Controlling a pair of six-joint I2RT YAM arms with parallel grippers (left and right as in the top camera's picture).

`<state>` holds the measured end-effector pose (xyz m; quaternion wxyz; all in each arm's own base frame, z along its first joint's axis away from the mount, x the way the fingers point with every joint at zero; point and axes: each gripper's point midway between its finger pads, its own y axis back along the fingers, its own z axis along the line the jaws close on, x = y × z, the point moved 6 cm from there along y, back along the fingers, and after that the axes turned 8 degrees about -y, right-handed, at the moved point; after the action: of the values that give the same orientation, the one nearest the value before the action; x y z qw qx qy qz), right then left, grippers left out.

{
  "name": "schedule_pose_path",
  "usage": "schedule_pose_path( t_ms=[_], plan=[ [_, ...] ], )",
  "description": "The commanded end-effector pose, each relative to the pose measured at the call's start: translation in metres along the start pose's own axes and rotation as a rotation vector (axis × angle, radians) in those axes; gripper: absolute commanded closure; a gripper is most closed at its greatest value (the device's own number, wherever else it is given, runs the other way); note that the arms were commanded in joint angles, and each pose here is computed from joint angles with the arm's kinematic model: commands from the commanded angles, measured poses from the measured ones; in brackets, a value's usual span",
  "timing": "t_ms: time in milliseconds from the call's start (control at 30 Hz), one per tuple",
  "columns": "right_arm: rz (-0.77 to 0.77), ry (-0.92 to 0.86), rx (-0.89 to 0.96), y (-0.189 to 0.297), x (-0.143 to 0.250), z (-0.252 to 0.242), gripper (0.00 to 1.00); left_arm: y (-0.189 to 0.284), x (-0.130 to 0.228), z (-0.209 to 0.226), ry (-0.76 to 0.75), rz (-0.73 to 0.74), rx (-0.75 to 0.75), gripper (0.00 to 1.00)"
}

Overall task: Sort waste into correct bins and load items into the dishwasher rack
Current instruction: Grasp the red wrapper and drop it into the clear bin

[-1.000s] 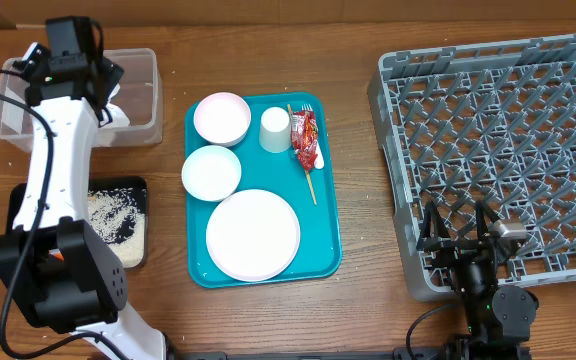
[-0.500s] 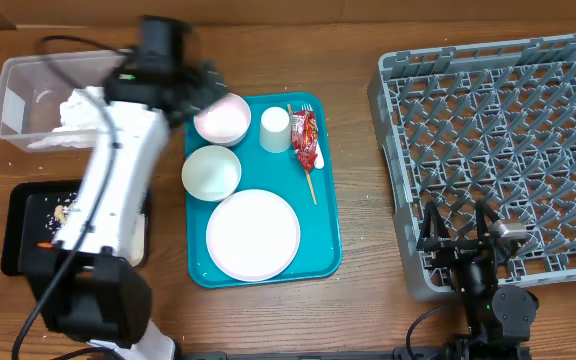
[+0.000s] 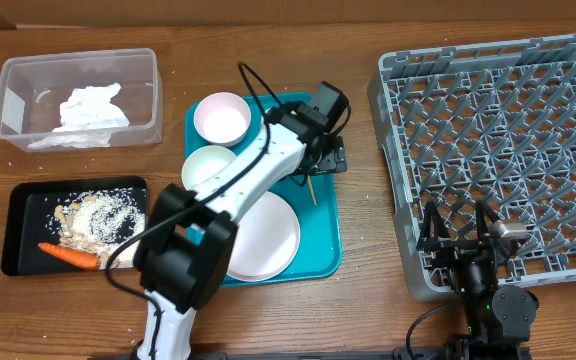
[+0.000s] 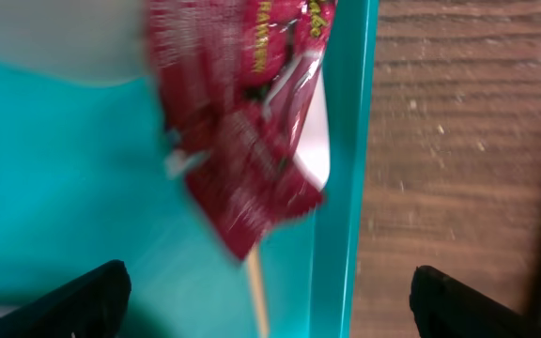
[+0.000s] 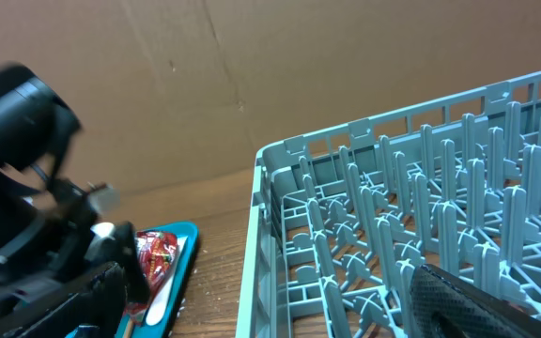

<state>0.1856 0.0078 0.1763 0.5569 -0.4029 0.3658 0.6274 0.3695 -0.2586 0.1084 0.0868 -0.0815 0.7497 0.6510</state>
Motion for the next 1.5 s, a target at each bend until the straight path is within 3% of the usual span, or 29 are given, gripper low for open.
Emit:
schedule_pose_path(
  t_ms=[0, 200, 367, 533, 800, 867, 1133, 1333, 1467],
  plan=[
    [-0.005, 0.004, 0.009, 0.000, 0.002, -0.002, 0.00, -0.020, -0.006, -0.002, 0.076, -0.039, -0.024, 0.07],
    [-0.005, 0.004, 0.009, 0.000, 0.002, -0.002, 0.00, -0.019, -0.021, 0.012, 0.105, -0.167, -0.147, 0.17],
    [-0.005, 0.004, 0.008, 0.000, 0.002, -0.002, 0.00, -0.026, -0.021, 0.012, 0.108, -0.165, -0.154, 0.31],
    [-0.005, 0.004, 0.009, 0.000, 0.002, -0.002, 0.00, -0.030, -0.020, 0.012, 0.107, -0.161, -0.157, 0.38],
    [-0.005, 0.004, 0.009, 0.000, 0.002, -0.002, 0.00, -0.025, -0.019, 0.013, 0.104, -0.151, -0.160, 0.72],
    [-0.005, 0.004, 0.009, 0.000, 0.002, -0.002, 0.00, -0.021, -0.017, 0.014, 0.103, -0.142, -0.166, 0.95],
    [-0.005, 0.004, 0.009, 0.000, 0.002, -0.002, 0.00, 0.042, -0.018, 0.006, 0.104, -0.174, -0.064, 0.96],
    [-0.005, 0.004, 0.009, 0.000, 0.002, -0.002, 0.00, 0.161, -0.027, 0.010, 0.081, -0.413, 0.065, 0.96],
    [-0.005, 0.004, 0.009, 0.000, 0.002, -0.002, 0.00, 0.207, -0.042, 0.051, 0.180, -0.613, -0.082, 0.96]
  ],
)
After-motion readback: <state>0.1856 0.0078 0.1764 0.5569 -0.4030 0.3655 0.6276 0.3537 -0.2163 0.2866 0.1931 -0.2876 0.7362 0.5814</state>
